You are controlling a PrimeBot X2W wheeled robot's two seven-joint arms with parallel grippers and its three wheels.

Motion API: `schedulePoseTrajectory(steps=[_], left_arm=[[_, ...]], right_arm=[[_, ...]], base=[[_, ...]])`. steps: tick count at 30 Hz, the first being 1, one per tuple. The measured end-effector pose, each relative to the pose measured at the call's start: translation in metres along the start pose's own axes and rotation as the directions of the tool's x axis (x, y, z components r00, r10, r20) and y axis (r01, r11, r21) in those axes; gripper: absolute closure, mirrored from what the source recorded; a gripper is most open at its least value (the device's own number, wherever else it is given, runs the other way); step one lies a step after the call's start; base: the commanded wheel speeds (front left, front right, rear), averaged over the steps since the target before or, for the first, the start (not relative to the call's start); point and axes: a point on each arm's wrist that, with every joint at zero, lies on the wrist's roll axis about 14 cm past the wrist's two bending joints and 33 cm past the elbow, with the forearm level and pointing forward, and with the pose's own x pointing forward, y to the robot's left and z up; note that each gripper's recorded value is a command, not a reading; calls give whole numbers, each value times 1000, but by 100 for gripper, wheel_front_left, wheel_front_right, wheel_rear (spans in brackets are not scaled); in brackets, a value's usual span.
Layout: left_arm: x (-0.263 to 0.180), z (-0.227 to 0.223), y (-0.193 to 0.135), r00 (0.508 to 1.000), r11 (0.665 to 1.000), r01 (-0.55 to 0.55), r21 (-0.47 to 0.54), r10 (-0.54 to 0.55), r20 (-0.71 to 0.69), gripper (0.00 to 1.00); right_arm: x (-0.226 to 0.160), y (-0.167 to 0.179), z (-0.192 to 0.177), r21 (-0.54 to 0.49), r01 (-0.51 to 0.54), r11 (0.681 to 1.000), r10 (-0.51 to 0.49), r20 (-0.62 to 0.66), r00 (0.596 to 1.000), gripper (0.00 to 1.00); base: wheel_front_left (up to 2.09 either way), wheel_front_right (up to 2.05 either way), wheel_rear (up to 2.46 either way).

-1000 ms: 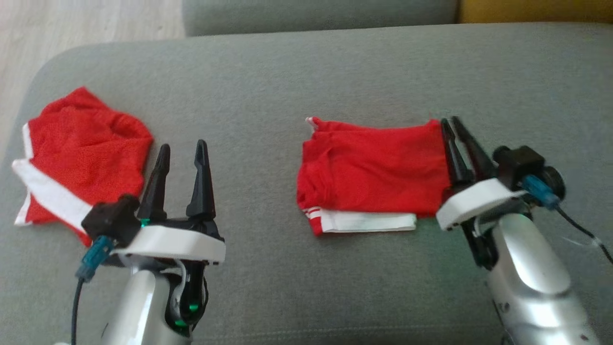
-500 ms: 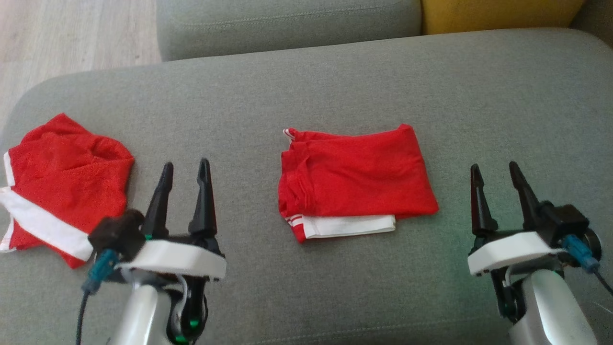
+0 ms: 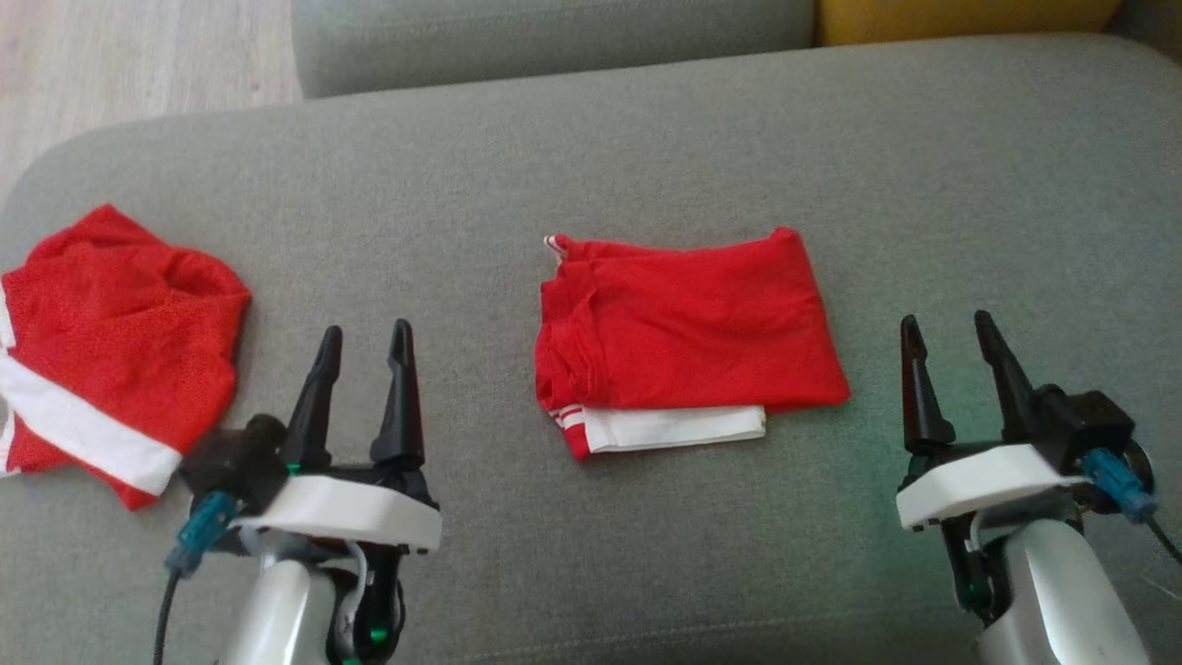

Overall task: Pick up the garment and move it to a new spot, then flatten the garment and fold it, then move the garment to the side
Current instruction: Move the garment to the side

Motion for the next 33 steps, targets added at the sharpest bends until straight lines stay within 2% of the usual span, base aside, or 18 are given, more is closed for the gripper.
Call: schedulePoseTrajectory(steps=[6,13,17,26,27,28,33], left_arm=[[9,-13,4,1000,1000,-1,-6,1,-31,0],[14,-21,18,998,999,-32,-1,32,-53,0],[12,-26,33,995,997,-73,7,73,-68,0],[23,-30,43,993,996,-93,15,94,-70,0],[25,-30,43,993,996,-91,16,92,-68,0],[26,-30,43,994,996,-89,18,90,-68,0],[31,-31,37,995,997,-70,18,71,-67,0]], right_arm=[[10,13,-48,42,-29,999,36,-180,983,0],[44,35,-78,87,-74,993,95,-275,957,0],[53,43,-105,117,-74,990,112,-359,927,0],[79,47,-118,117,-80,990,120,-393,912,0],[80,48,-119,114,-85,990,124,-398,909,53],[81,48,-120,114,-86,990,125,-397,909,100],[82,50,-114,73,-122,990,140,-375,916,100]], base=[[0,0,0],[0,0,0],[0,0,0],[0,0,0],[0,0,0],[0,0,0],[0,0,0]])
